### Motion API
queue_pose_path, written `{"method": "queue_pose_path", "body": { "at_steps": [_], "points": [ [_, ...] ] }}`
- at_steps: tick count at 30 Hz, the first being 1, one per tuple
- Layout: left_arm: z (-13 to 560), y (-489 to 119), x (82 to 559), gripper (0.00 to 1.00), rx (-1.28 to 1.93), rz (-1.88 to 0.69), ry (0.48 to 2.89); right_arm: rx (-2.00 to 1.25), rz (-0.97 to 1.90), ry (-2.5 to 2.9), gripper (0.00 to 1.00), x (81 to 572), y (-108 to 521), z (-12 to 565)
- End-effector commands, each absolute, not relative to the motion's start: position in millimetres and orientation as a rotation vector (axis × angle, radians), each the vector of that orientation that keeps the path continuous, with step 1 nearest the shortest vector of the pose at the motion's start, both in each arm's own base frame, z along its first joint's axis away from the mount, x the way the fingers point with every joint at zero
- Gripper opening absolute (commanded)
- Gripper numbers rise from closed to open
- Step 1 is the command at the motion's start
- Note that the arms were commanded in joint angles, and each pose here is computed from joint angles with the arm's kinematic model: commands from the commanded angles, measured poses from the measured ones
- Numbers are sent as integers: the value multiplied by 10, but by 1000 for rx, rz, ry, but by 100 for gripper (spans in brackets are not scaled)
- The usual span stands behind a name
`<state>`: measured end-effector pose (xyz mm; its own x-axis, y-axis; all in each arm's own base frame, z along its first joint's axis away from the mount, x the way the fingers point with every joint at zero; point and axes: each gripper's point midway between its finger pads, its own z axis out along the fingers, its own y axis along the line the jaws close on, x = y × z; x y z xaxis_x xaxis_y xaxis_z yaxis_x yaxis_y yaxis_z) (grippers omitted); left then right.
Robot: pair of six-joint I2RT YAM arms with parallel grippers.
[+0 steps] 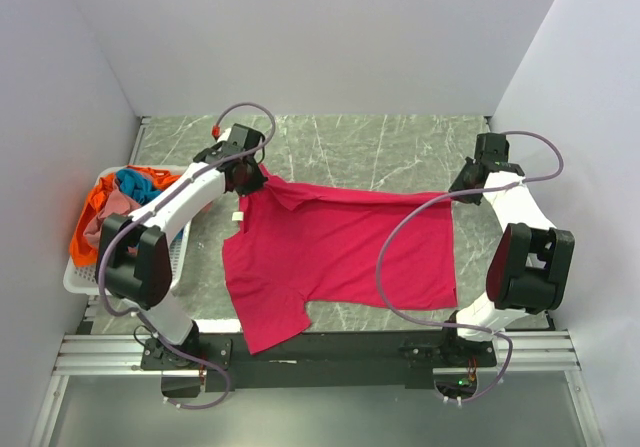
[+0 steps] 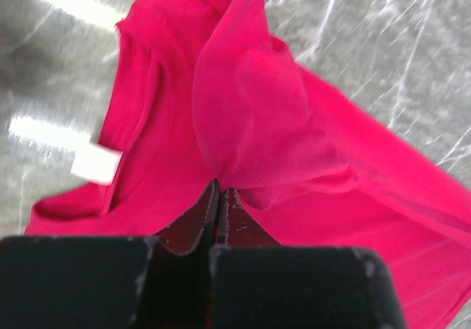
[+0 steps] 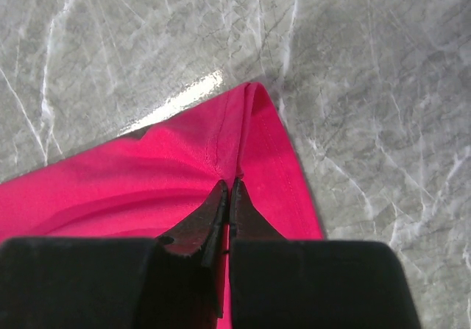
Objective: Fold and stack the t-shirts
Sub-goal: Fold the tshirt
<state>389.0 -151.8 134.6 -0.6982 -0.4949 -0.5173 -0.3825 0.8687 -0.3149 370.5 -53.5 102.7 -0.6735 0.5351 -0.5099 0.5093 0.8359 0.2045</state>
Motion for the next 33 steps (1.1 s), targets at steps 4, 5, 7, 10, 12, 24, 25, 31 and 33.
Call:
{"method": "queue_pose_path", "body": {
  "at_steps": [4, 5, 7, 10, 12, 24, 25, 31, 33],
  "points": [
    [1406, -1376, 3553, 1, -735, -173, 2434, 751, 8, 2424, 0, 3675, -623, 1145],
    [1388, -1356, 3515, 1, -742, -161, 2438, 750, 9, 2428, 0, 3665, -619, 1145],
    [1403, -1354, 3440, 1, -762, -162, 2439, 749, 4, 2430, 0, 3664, -625, 1139],
    [1372, -1367, 3316, 1, -784, -168, 2450, 750, 2, 2431, 0, 3659, -627, 1134],
    [1299, -1392, 3208, 1, -803, -172, 2473, 752, 4, 2435, 0, 3655, -627, 1118],
    [1046, -1425, 2817, 1, -878, -159, 2507, 789, -1, 2469, 0, 3586, -614, 964],
    [1037, -1435, 2801, 1, -870, -163, 2510, 803, -4, 2479, 1, 3540, -608, 913],
    [824, -1393, 2601, 11, -852, -120, 2584, 904, -59, 2535, 12, 3097, -575, 628],
    [830, -1355, 2554, 39, -844, -103, 2588, 909, -39, 2521, 36, 3010, -536, 603]
  ]
}}
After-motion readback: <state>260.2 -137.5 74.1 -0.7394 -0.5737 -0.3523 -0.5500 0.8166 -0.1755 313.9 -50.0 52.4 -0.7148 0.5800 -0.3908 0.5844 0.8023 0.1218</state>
